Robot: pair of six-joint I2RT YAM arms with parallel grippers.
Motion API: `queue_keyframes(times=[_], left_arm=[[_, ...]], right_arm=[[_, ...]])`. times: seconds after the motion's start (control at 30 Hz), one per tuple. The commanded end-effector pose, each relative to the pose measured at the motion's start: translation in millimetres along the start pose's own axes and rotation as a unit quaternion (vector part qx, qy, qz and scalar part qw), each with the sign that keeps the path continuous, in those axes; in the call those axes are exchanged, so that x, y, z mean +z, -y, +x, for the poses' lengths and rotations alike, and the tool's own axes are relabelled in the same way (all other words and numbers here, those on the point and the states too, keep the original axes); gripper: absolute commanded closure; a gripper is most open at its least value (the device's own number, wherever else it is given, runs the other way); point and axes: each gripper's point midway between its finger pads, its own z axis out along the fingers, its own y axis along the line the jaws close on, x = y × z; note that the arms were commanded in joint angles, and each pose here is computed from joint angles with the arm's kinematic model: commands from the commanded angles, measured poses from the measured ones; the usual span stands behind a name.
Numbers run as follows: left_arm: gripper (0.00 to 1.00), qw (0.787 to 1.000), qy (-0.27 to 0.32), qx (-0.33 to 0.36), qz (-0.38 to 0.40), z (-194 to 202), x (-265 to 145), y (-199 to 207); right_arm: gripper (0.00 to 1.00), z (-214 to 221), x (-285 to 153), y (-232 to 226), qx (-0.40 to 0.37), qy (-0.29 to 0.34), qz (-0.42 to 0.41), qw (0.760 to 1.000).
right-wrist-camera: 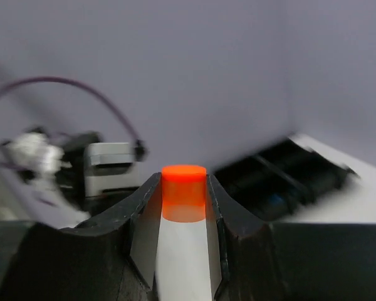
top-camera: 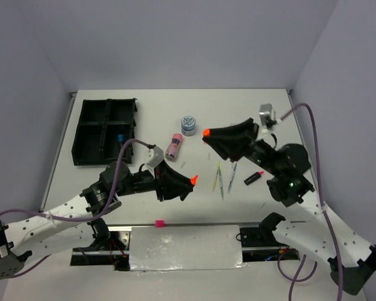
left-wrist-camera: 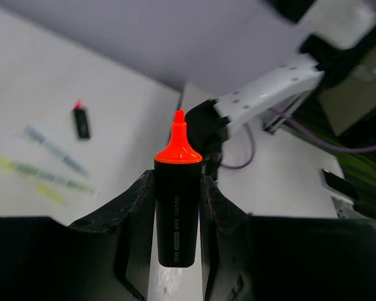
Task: Sort the stationery into containers
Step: Pick up the pen cap from the center of the board, then close the pen cap on the pen.
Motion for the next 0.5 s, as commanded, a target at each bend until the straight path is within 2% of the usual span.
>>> queue_keyframes(times=[0.0, 0.03, 0.07, 0.2, 0.3, 0.47], left_arm=[[1.00, 0.961, 0.139, 0.078, 0.227, -75.1, -23.1, 97.9], [1.00, 0.956, 0.136, 0.075, 0.250, -75.1, -23.7, 105.0], [1.00, 0.942, 0.164, 0.093, 0.278, -86.9, -30.7, 117.0], [1.00, 0.916, 0.195, 0.094, 0.337, -99.6, -41.2, 137.5], [1.00, 0.908, 0.199, 0.087, 0.358, -102.5, -42.4, 143.2], [1.00, 0.912, 0.201, 0.093, 0.345, -106.4, -39.5, 141.2]], right_arm=[[0.85, -34.8, -21.3, -73.8, 0.033, 0.088, -0.157, 0.983], [0.85, -31.8, -28.9, -85.5, 0.041, 0.100, -0.180, 0.978], [0.85, -46.8, -38.1, -99.6, 0.029, 0.140, -0.211, 0.967], [0.85, -60.8, -60.1, -128.8, 0.034, 0.185, -0.275, 0.943], [0.85, -67.9, -69.0, -149.8, 0.033, 0.201, -0.315, 0.927], [0.85, -67.2, -58.7, -160.6, 0.038, 0.202, -0.312, 0.927]])
